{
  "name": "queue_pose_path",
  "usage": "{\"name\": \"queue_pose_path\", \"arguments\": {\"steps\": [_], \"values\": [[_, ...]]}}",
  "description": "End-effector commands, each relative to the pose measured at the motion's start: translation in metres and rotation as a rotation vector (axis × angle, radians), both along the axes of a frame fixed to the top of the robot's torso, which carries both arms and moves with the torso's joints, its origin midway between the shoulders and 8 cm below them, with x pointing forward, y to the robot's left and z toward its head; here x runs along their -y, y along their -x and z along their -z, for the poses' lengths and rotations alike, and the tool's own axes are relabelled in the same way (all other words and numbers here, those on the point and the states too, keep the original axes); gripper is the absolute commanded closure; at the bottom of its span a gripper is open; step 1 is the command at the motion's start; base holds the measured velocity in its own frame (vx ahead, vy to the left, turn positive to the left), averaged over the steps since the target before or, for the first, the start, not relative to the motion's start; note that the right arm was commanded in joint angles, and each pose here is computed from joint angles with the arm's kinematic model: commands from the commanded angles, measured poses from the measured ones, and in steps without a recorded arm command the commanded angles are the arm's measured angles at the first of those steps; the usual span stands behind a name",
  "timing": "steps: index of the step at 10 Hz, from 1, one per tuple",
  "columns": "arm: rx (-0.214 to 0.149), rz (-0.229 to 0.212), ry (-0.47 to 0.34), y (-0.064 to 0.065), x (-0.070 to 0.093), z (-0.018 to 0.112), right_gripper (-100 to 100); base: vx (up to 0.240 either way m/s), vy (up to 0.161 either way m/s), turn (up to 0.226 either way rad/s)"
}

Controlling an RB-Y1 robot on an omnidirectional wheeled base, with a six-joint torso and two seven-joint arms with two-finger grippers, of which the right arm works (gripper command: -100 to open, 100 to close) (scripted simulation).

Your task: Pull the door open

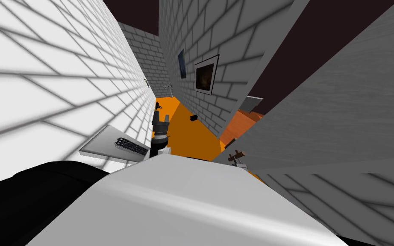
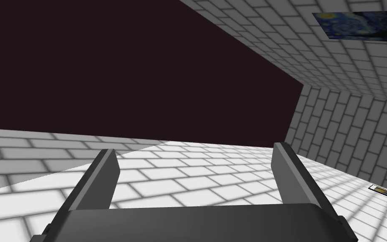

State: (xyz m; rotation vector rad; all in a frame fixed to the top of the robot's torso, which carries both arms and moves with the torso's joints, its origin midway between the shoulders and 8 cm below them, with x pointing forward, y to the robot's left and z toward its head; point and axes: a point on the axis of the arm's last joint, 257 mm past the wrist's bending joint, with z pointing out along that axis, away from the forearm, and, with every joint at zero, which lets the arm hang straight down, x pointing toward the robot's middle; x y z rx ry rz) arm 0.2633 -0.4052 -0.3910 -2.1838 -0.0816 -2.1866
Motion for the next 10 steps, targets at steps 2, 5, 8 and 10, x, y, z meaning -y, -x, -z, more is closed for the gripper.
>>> {"name": "queue_pose_path", "arguments": {"steps": [2, 5, 8, 10], "values": [[0.000, -0.005, -0.001, 0.001, 0.000, 0.000, 100, -0.151, -0.042, 0.078], [-0.002, -0.019, -0.002, 0.007, 0.001, 0.001, 100, -0.182, -0.064, 0.157], [-0.002, -0.029, -0.002, 0.011, 0.003, 0.001, 100, -0.186, -0.048, 0.139], [-0.002, -0.036, -0.002, 0.014, 0.004, 0.001, 100, -0.196, -0.059, 0.152]]}}
